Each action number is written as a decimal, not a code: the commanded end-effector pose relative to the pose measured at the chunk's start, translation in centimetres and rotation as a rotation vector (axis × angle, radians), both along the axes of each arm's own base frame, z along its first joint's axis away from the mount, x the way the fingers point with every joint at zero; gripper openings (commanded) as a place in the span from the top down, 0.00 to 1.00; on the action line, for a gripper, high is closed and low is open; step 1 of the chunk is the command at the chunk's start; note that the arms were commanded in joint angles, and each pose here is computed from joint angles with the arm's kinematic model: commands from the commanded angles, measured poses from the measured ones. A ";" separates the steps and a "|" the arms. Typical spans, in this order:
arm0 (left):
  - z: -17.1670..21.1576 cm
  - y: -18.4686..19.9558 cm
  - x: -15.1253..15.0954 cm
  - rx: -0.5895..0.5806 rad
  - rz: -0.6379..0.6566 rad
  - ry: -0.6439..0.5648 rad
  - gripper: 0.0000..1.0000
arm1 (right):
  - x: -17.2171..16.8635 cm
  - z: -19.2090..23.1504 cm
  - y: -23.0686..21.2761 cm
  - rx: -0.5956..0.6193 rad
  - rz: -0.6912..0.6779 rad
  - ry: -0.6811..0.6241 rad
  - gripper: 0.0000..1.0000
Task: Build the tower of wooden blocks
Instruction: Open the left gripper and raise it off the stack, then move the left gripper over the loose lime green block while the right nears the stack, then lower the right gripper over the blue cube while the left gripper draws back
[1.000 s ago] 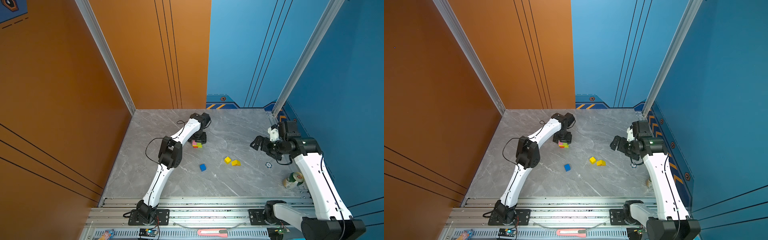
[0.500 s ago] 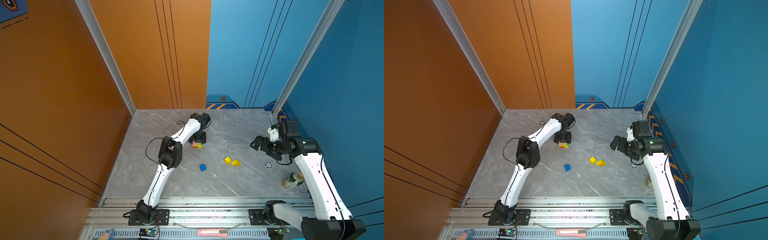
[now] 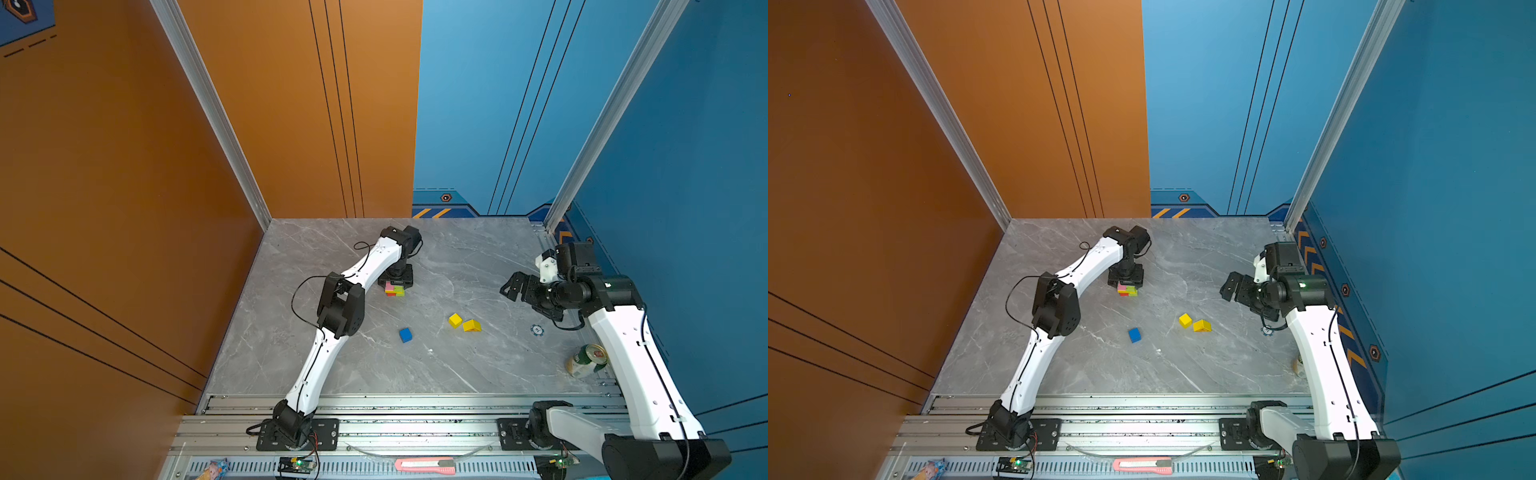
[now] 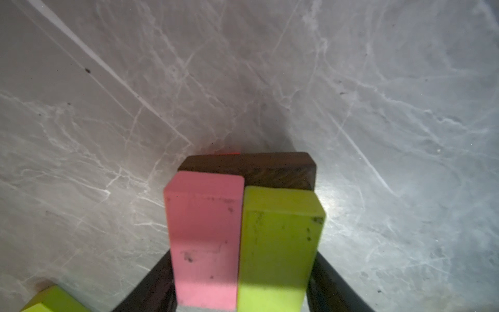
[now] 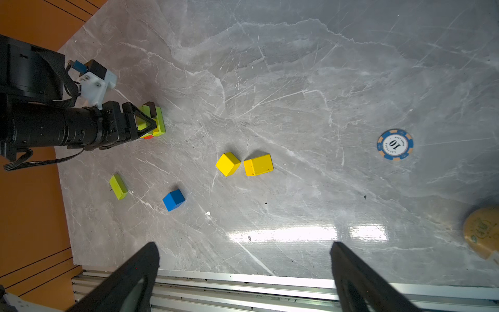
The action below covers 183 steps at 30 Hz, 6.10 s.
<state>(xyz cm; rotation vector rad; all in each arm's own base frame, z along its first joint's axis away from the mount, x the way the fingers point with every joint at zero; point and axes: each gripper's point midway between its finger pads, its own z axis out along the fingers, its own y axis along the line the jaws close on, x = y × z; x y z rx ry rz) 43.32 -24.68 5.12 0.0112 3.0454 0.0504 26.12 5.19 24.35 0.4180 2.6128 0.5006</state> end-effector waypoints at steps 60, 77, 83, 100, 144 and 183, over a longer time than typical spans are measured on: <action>8.1 0.3 1.8 -0.059 0.018 -0.176 0.18 | -1.4 0.6 0.4 0.026 0.011 -0.015 0.00; 16.1 6.6 -3.5 0.022 0.081 -0.293 0.10 | 0.4 1.4 2.5 0.013 0.081 -0.053 0.00; 17.0 9.7 -6.9 0.060 0.123 -0.311 0.04 | 1.2 1.2 4.6 0.002 0.142 -0.065 0.00; 14.0 17.7 -17.3 -0.041 0.389 -0.274 0.04 | 4.5 1.2 12.8 -0.030 0.351 -0.059 0.00; 1.6 19.6 -15.7 -0.116 0.465 -0.088 0.10 | 4.5 -4.9 17.1 -0.283 0.303 0.097 0.00; 9.6 22.8 -20.6 -0.315 0.506 -0.427 0.02 | -0.5 -13.5 26.6 -0.433 0.595 0.261 0.37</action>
